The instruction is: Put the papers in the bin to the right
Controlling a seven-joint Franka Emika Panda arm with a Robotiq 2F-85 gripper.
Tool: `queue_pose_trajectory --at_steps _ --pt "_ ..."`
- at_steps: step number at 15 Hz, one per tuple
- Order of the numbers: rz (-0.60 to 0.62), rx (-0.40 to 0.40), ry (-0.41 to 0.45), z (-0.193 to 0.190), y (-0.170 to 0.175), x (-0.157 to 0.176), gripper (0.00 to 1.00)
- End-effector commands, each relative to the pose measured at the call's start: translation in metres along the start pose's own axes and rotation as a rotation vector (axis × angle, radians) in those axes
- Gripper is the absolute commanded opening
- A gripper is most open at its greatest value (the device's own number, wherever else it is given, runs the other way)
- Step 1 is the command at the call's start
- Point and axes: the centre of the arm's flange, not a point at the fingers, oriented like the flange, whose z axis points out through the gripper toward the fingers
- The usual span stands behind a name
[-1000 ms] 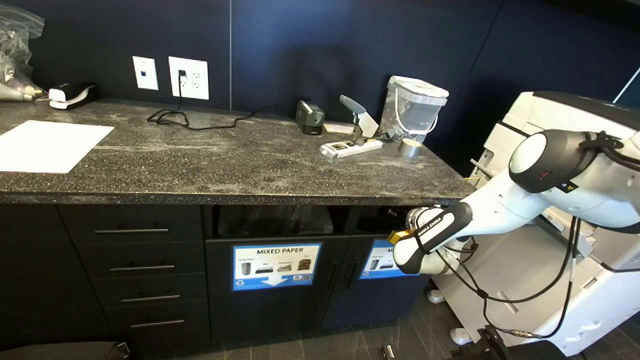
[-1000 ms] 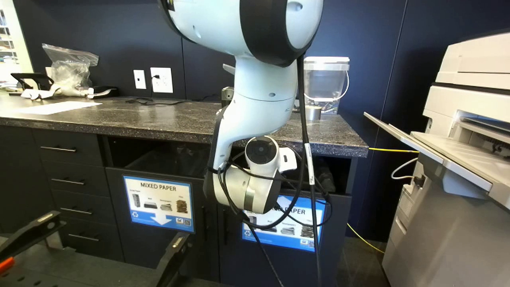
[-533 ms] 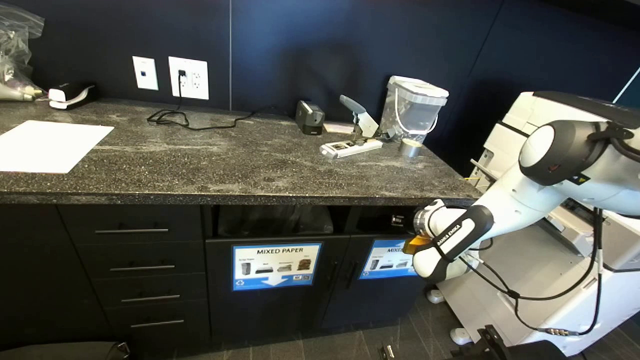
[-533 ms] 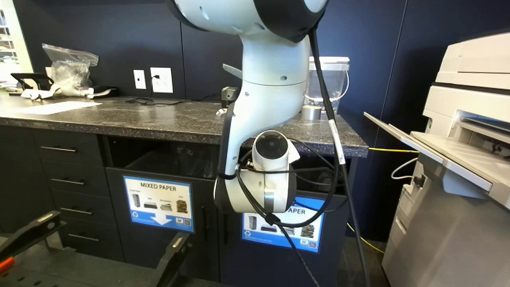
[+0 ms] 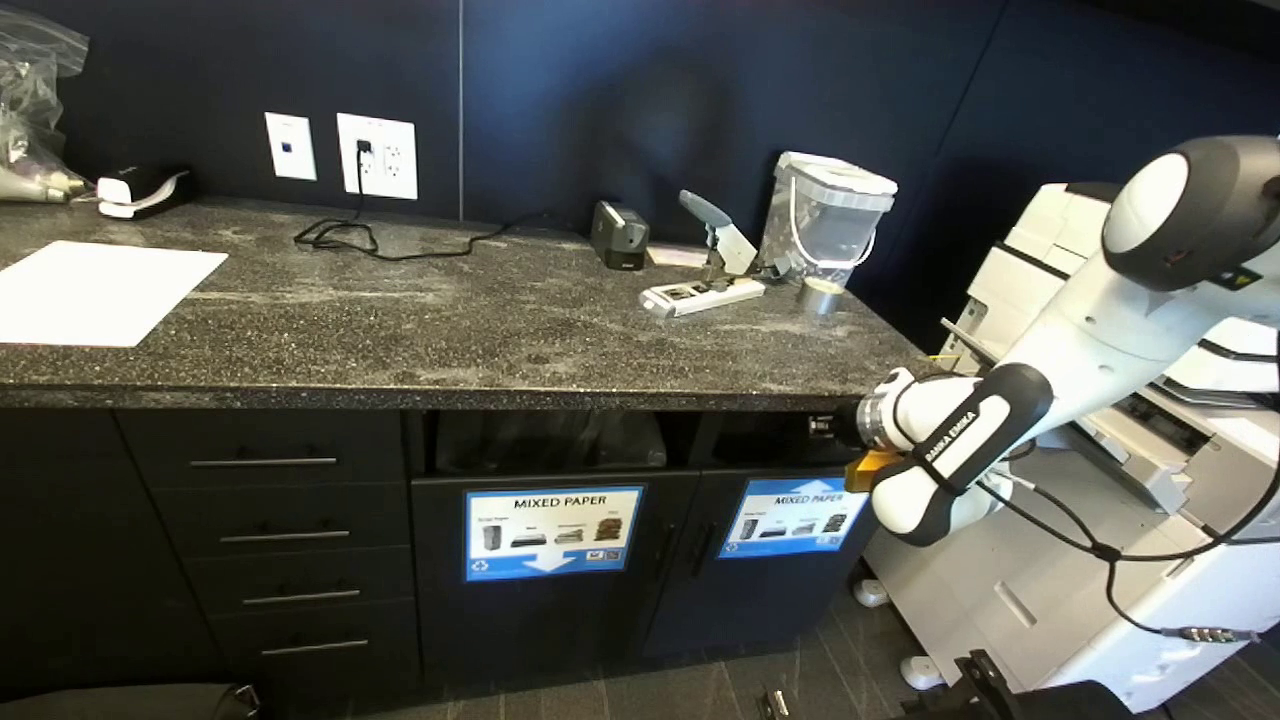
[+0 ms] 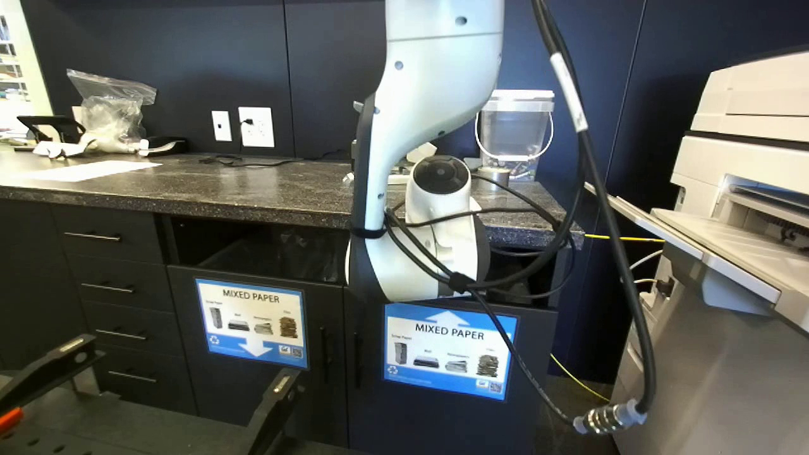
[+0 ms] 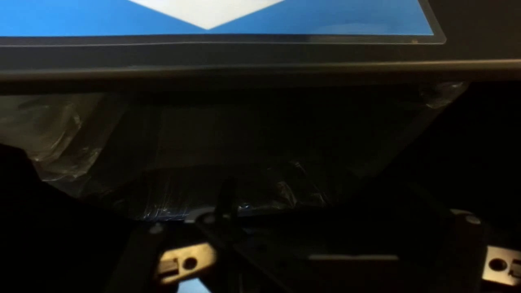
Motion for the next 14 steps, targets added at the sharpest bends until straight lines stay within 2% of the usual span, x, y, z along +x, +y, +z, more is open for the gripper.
queue_pose_trajectory --at_steps 1,6,8,9,11,14 --pt "0.015 -0.07 -0.174 -0.061 -0.021 0.036 1.0" --pt "0.036 -0.175 -0.429 -0.117 -0.045 0.067 1.0" --pt "0.056 -0.21 -0.543 -0.138 -0.055 0.077 1.0" --pt "0.069 -0.251 -0.638 -0.16 -0.07 0.083 1.0" --pt "0.115 -0.271 -0.743 -0.184 -0.084 0.084 1.0" --pt "0.173 -0.281 -0.823 -0.226 -0.112 0.085 1.0"
